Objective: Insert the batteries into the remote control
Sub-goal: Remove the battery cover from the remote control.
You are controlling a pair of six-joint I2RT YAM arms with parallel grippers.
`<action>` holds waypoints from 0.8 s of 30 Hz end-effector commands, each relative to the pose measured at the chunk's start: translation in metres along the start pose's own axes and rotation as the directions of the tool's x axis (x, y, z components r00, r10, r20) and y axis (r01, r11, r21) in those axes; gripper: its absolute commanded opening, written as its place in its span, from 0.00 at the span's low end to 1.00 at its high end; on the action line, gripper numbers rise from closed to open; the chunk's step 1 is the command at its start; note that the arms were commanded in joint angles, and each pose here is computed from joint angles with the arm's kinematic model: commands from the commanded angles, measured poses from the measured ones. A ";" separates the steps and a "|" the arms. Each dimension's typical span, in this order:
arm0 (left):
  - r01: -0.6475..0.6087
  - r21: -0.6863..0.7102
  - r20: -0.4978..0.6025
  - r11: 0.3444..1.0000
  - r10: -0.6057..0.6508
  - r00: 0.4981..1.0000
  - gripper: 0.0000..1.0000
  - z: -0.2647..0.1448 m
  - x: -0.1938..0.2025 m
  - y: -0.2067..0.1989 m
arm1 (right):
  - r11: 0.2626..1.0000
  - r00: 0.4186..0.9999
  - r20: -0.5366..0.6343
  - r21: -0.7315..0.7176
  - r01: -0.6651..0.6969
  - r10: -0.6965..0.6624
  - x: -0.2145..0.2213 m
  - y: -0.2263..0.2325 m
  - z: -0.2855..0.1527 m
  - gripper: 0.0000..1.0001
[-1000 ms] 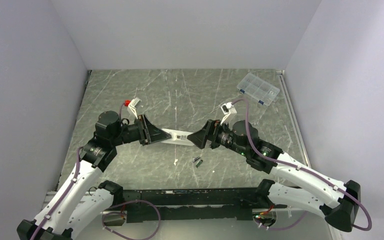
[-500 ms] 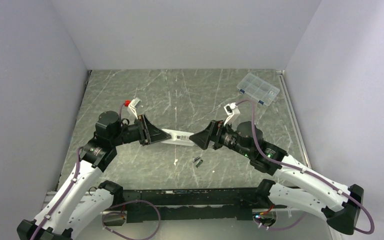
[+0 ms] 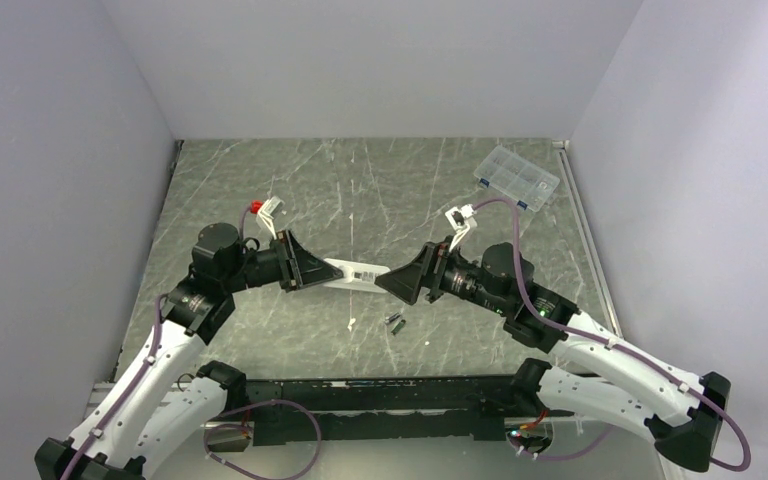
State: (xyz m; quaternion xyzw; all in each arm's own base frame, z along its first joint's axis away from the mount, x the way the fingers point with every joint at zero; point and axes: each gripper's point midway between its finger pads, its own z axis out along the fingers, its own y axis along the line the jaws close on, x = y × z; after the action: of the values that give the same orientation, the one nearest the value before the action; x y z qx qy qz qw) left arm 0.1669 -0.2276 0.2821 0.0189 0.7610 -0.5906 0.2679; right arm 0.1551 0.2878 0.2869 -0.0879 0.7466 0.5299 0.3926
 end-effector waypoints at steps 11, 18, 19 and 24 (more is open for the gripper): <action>-0.041 0.072 -0.006 0.997 0.042 0.999 0.00 -0.001 0.000 -0.014 | 0.982 1.000 0.008 -0.188 -0.015 0.017 -0.010 0.042 0.000 0.88; -0.039 0.080 -0.006 0.996 0.039 0.999 0.00 -0.001 0.001 -0.015 | 0.982 1.000 -0.006 -0.189 -0.024 0.024 -0.007 0.041 0.002 0.88; -0.042 0.082 -0.004 0.996 0.042 0.999 0.00 -0.002 0.000 -0.016 | 0.983 1.000 -0.006 -0.184 -0.025 0.025 -0.007 0.040 0.001 0.88; -0.046 0.079 0.000 0.996 0.046 0.999 0.00 -0.002 -0.001 -0.018 | 0.984 1.000 -0.008 -0.177 -0.027 0.026 -0.005 0.037 0.000 0.88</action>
State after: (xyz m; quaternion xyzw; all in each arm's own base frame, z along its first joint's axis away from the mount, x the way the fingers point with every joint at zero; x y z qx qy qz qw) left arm 0.1643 -0.2297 0.2809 0.0235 0.7552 -0.6011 0.2602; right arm 0.1420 0.3027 0.3046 -0.1097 0.7179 0.5811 0.3672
